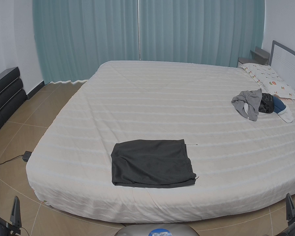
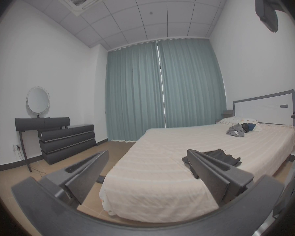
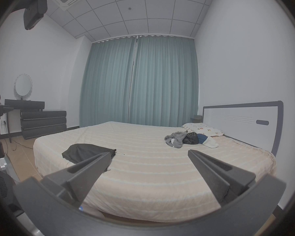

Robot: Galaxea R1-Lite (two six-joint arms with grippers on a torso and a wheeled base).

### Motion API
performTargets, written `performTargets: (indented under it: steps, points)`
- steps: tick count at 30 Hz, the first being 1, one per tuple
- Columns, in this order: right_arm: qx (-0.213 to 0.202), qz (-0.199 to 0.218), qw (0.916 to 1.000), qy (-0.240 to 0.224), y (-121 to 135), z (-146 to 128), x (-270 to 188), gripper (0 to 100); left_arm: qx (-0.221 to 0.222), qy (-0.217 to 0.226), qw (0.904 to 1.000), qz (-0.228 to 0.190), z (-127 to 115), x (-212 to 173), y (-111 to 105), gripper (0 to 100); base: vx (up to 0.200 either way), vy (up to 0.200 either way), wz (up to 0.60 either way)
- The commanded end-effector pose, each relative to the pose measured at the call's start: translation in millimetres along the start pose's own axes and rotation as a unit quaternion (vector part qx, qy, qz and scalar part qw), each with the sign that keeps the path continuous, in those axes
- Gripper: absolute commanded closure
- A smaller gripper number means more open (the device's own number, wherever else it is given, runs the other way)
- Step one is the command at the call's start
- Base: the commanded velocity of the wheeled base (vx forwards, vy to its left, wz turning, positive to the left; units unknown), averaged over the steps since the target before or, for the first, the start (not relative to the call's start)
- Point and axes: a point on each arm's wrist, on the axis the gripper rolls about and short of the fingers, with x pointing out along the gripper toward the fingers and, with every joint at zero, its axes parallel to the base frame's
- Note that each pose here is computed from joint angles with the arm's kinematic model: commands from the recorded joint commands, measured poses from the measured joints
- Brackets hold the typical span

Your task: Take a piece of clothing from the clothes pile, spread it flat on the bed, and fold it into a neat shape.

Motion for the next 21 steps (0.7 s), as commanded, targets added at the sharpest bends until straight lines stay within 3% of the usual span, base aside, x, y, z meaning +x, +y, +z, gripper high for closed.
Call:
performTargets:
  steps: [1,7,10,16,18,21]
  points:
    - [0.005,0.0,1.0,0.005,0.5,-5.4,0.2,0,-0.018,0.009,0.9998,-0.004,-5.2,0.6,-0.5,0,0.0,0.0,0.0]
    - [0.016,-0.001,0.9999,0.006,0.4,-5.1,0.3,0,-0.028,0.017,0.9995,-0.004,-6.9,0.6,-0.6,0,0.0,0.0,0.0]
    - [0.049,-0.001,0.9968,0.064,1.2,-14.1,-1.3,0,-0.033,0.017,0.9993,-0.003,-6.9,0.6,-0.6,0,0.0,0.0,0.0]
    - [0.042,0.002,0.9975,0.057,1.3,-12.7,-1.1,0,-0.05,0.023,0.9982,-0.026,-8.1,0.5,-1.7,0,0.0,0.0,0.0]
    - [0.041,0.003,0.9976,0.056,1.3,-12.8,-1.0,0,-0.046,0.04,0.9965,-0.057,-10.9,0.0,-3.2,0,0.0,0.0,0.0]
    - [0.04,0.004,0.9976,0.056,1.4,-12.8,-1.0,0,-0.02,0.038,0.9975,-0.055,-11.6,0.1,-3.1,0,0.0,0.0,0.0]
